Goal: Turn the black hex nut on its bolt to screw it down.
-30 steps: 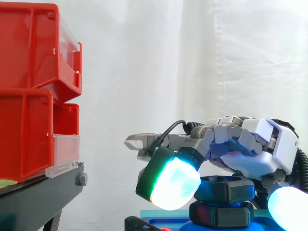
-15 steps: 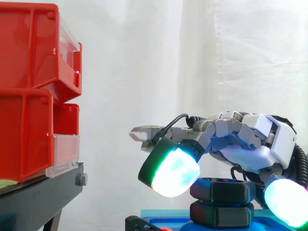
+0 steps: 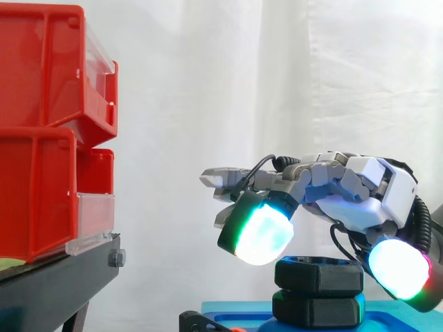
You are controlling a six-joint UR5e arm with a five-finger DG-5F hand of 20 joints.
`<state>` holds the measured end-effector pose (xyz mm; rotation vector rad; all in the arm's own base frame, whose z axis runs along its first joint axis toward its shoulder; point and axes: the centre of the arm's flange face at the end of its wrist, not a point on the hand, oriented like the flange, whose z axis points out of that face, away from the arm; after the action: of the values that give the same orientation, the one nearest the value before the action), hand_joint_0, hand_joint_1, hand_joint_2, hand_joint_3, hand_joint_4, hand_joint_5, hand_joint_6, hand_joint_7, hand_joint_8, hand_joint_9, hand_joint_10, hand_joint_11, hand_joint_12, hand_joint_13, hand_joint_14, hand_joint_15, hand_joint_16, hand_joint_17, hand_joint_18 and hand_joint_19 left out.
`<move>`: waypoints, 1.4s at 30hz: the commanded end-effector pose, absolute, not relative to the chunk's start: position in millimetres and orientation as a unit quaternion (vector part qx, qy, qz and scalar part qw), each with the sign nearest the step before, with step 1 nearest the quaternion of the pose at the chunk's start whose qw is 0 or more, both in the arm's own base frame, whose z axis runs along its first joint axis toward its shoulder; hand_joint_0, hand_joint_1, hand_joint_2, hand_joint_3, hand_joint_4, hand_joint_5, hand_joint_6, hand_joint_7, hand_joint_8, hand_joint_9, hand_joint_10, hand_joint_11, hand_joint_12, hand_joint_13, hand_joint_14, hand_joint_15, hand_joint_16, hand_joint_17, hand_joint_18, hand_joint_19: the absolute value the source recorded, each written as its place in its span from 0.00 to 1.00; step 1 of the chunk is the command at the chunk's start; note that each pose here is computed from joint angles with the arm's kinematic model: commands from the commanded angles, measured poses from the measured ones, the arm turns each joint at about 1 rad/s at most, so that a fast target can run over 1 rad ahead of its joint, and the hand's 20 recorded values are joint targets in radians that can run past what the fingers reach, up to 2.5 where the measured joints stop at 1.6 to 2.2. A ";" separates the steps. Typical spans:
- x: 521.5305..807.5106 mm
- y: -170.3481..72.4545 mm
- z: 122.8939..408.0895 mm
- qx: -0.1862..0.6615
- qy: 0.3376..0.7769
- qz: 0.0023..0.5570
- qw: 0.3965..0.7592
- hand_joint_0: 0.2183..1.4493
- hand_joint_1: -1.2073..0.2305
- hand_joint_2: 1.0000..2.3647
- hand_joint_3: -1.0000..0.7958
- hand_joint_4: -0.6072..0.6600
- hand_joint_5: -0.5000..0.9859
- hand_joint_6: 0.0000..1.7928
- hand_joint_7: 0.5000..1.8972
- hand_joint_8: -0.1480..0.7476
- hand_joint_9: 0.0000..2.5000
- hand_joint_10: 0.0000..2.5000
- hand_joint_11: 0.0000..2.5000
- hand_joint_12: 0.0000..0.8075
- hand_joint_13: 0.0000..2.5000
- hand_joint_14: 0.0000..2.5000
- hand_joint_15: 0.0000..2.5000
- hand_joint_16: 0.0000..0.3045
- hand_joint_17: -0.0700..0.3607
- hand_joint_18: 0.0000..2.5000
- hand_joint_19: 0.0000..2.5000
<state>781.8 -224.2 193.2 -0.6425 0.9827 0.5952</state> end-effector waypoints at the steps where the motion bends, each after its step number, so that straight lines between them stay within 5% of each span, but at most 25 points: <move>1: 781.8 -231.4 199.0 -0.300 0.451 0.273 0.795 0.20 0.61 0.00 0.28 0.73 0.29 0.38 0.25 0.58 0.25 0.00 0.08 0.46 0.17 0.00 0.04 0.17 0.44 0.13 0.17; 9: 797.1 -210.5 225.0 -0.317 0.442 0.314 0.778 0.20 0.62 0.00 0.28 0.74 0.29 0.36 0.31 0.58 0.25 0.00 0.08 0.46 0.17 0.00 0.04 0.18 0.44 0.13 0.18; 28: 808.8 -172.5 228.0 -0.279 0.452 0.383 0.756 0.20 0.62 0.00 0.28 0.73 0.29 0.33 0.37 0.57 0.24 0.00 0.08 0.46 0.17 0.00 0.04 0.17 0.44 0.13 0.18; 42: 811.2 -181.0 241.6 -0.208 0.494 0.405 0.741 0.20 0.61 0.00 0.28 0.73 0.29 0.33 0.38 0.57 0.24 0.00 0.08 0.45 0.17 0.00 0.04 0.17 0.43 0.12 0.17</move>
<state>812.3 -176.2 233.4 -0.4772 1.0533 0.8773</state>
